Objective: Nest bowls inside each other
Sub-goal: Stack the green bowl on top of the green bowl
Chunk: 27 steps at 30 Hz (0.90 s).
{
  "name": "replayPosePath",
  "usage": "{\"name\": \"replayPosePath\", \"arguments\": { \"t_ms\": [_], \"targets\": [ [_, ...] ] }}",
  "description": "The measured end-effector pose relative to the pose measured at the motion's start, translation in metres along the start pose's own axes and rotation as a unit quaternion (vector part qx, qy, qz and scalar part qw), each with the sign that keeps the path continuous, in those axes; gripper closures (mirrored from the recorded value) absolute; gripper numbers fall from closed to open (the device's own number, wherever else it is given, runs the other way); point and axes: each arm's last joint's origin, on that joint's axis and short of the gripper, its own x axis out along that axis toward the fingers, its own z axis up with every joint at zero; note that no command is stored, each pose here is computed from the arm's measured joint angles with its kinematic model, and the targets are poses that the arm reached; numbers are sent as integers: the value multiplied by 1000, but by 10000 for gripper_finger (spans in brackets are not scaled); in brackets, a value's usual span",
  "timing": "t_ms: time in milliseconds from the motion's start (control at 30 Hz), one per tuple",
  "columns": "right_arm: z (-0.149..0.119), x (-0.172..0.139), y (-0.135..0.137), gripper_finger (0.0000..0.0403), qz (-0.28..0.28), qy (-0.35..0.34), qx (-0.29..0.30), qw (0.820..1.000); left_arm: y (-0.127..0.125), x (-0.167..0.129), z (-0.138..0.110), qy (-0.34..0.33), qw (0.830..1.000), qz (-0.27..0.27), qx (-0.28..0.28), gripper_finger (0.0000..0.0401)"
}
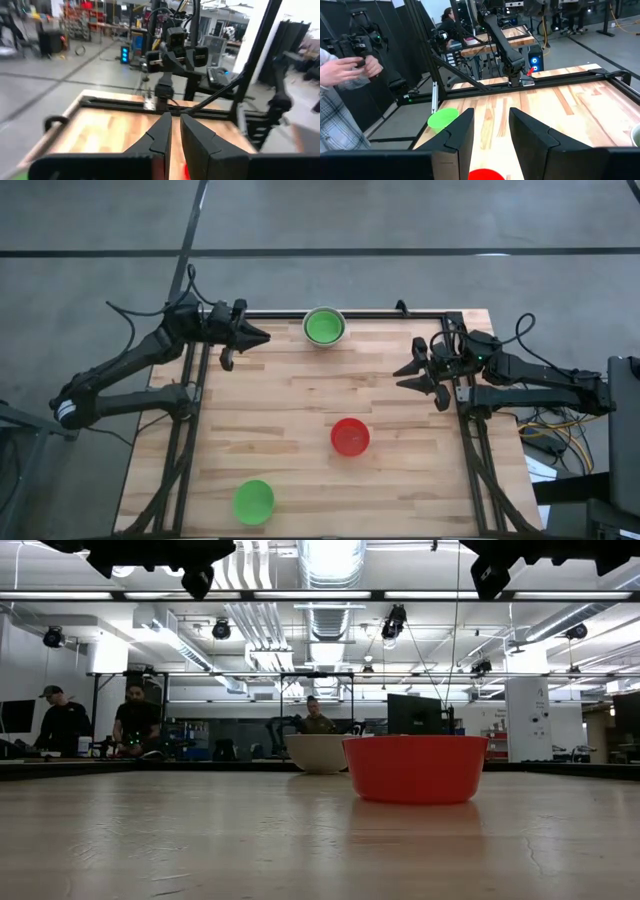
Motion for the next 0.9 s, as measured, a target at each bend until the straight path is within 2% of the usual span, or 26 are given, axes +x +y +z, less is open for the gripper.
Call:
{"name": "replayPosePath", "arguments": {
  "t_ms": [133,300,500,700,900],
  "targets": [
    [0,0,0,282,0,0,0,1000,-1,-2,-5,24,999,0,-36,357],
    [0,0,0,282,0,0,0,1000,-9,-9,-13,61,996,23,-55,357],
    [0,0,0,282,0,0,1,1000,-24,-15,-11,58,992,73,-81,357],
    [0,0,0,282,0,0,0,1000,-41,-15,-19,88,984,126,-91,357],
    [0,0,0,282,0,0,0,1000,-58,-17,-23,114,976,148,-112,357]
  ]
}}
